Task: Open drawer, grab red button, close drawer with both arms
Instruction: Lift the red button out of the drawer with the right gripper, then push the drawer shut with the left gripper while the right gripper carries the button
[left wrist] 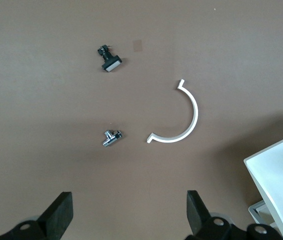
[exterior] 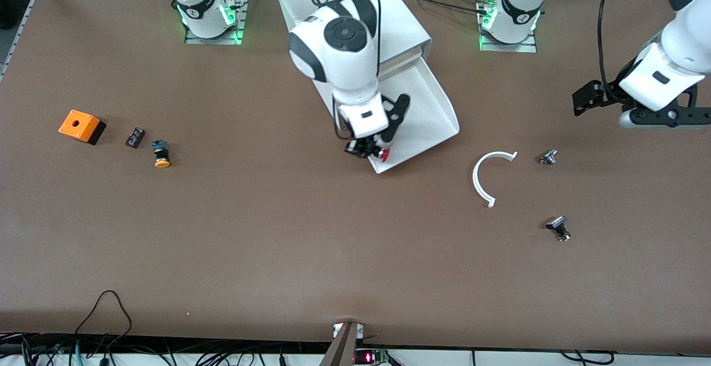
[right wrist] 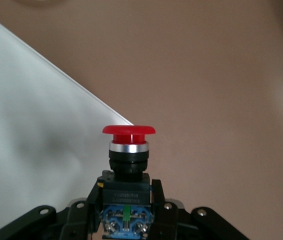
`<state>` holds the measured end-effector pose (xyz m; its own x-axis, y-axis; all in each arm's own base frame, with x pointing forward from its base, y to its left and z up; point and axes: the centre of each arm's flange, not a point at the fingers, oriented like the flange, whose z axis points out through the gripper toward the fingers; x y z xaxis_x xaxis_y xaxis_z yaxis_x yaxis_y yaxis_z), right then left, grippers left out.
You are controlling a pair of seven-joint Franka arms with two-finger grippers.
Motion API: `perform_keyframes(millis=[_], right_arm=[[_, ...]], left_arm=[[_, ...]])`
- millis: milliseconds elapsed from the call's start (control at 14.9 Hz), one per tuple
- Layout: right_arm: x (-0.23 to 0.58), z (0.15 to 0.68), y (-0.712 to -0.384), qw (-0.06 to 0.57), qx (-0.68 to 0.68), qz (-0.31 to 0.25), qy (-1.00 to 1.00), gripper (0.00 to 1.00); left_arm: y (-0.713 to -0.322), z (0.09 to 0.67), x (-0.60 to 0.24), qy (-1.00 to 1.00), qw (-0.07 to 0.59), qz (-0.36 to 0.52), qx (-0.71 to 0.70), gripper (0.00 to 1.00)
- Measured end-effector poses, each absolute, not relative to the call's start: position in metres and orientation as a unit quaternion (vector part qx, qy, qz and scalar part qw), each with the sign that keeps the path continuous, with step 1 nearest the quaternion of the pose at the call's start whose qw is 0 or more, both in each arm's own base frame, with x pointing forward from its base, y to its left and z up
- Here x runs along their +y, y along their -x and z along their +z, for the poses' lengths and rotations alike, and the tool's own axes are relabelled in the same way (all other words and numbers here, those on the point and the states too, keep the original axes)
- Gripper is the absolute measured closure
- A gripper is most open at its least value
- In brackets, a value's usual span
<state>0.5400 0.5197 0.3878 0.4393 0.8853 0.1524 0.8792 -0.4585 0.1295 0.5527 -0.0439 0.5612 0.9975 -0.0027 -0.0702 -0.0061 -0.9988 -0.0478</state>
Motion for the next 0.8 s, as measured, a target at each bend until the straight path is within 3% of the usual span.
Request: perform_keyframes(millis=[469, 803], right_arm=[[0.387, 0.346, -0.601, 0.038, 0.397, 0.067, -0.915, 0.59], [0.292, 0.331, -0.608, 0.037, 0.313, 0.031, -0.948, 0.59]], left_arm=[[-0.585, 0.452, -0.084, 0.994, -0.003, 0.103, 0.018, 0.00], [-0.588, 0.373, -0.166, 0.994, -0.020, 0.076, -0.071, 0.00]])
